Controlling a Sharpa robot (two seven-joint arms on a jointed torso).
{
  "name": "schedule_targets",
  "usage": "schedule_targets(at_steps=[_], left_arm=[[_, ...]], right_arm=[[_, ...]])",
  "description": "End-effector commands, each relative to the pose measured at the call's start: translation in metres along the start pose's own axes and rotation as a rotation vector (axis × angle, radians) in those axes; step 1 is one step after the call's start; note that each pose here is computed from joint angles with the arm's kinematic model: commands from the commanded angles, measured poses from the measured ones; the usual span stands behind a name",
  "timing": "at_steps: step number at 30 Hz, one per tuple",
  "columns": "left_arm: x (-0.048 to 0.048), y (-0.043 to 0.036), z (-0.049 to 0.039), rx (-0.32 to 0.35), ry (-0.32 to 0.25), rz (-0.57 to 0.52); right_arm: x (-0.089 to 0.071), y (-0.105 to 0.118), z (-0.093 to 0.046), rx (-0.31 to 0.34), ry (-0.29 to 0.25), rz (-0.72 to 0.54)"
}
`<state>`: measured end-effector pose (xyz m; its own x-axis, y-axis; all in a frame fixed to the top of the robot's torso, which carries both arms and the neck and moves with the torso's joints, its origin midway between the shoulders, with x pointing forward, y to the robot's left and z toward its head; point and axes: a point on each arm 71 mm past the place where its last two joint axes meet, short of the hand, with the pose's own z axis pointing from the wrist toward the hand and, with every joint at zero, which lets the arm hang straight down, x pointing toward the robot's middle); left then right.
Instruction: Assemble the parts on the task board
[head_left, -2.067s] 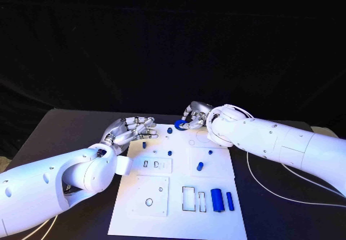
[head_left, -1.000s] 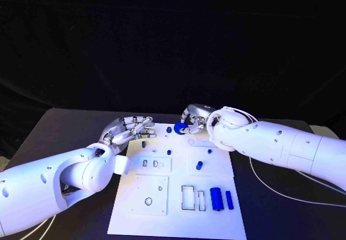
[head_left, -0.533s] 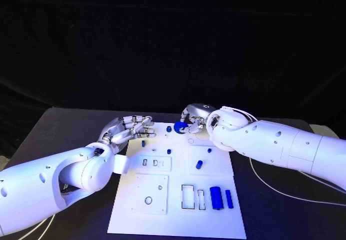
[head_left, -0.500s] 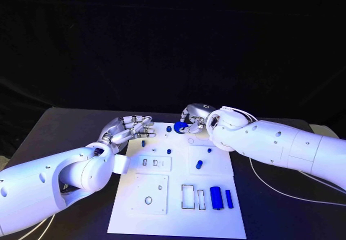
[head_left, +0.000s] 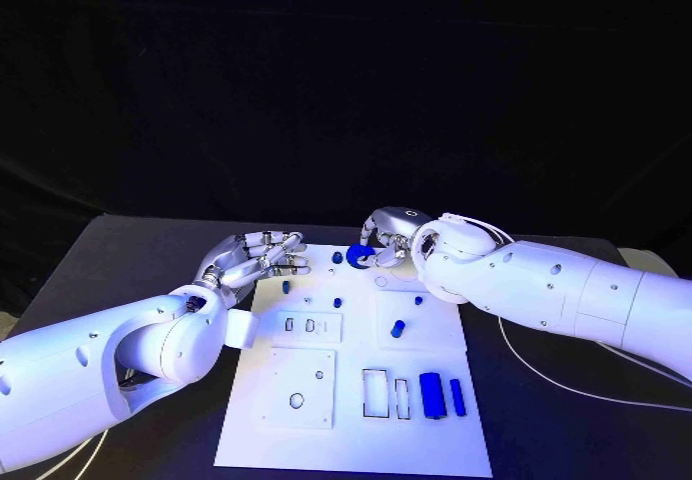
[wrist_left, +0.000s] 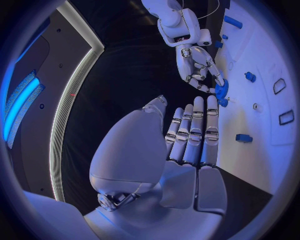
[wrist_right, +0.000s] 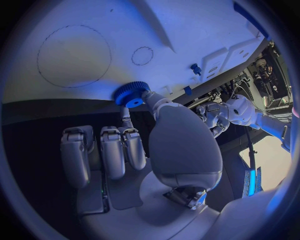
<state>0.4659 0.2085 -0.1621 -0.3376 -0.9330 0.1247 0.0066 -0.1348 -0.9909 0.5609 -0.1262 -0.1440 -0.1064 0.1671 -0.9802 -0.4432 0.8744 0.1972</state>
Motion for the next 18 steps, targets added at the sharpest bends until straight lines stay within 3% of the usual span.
schedule_targets(at_steps=[1, 18], left_arm=[[0.0013, -0.0013, 0.0003, 0.007, 0.005, -0.001], [-0.0006, -0.0012, 0.0008, 0.009, -0.001, 0.002]], right_arm=[[0.006, 0.0, -0.002, 0.001, -0.003, 0.009], [-0.005, 0.002, -0.013, -0.01, -0.133, 0.018]])
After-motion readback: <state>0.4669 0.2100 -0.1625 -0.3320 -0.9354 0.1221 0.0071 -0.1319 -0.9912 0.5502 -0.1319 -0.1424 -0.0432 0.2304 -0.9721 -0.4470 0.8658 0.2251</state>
